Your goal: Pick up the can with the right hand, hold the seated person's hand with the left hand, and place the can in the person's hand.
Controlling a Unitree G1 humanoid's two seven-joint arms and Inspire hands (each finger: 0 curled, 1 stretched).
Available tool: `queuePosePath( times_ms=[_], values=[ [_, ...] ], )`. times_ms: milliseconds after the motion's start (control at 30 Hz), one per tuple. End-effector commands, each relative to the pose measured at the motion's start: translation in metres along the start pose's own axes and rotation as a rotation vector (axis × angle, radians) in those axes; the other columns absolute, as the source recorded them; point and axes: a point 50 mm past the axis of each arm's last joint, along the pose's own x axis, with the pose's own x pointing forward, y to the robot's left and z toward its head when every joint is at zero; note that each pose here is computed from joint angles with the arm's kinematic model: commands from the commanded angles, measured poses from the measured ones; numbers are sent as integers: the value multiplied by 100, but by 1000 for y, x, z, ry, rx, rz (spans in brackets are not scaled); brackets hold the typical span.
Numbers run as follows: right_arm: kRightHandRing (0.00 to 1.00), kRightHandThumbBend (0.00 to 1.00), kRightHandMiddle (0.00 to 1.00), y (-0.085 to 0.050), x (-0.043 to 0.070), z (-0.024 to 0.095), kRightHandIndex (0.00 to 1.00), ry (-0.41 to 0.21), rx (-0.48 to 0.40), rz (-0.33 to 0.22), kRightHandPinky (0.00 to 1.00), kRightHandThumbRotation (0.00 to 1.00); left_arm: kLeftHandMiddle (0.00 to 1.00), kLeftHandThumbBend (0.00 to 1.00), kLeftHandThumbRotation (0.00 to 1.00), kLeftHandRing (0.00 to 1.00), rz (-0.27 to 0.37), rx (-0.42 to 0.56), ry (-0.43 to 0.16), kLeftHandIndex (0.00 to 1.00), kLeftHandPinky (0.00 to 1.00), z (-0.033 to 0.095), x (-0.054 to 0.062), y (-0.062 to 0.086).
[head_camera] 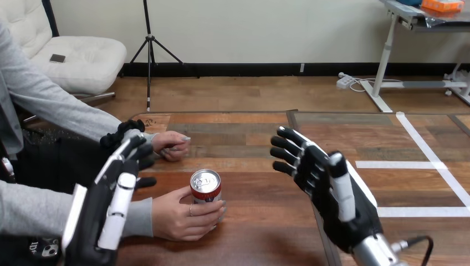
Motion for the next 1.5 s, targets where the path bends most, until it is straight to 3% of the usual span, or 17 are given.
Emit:
queuePosePath(
  times_ms=[0,500,1467],
  values=[
    [89,92,88,-1,10,22,88,-135,-7,-24,89,100,85,27,100,84,-13,-24,-127,88,75,17,14,-6],
    [88,90,87,4,3,17,87,-154,41,-80,91,100,81,28,95,80,-22,-50,-150,84,71,12,14,-14],
    [87,91,86,9,1,12,86,-134,89,-96,92,100,81,21,92,81,-24,-118,-157,83,69,13,16,-17]
  ],
)
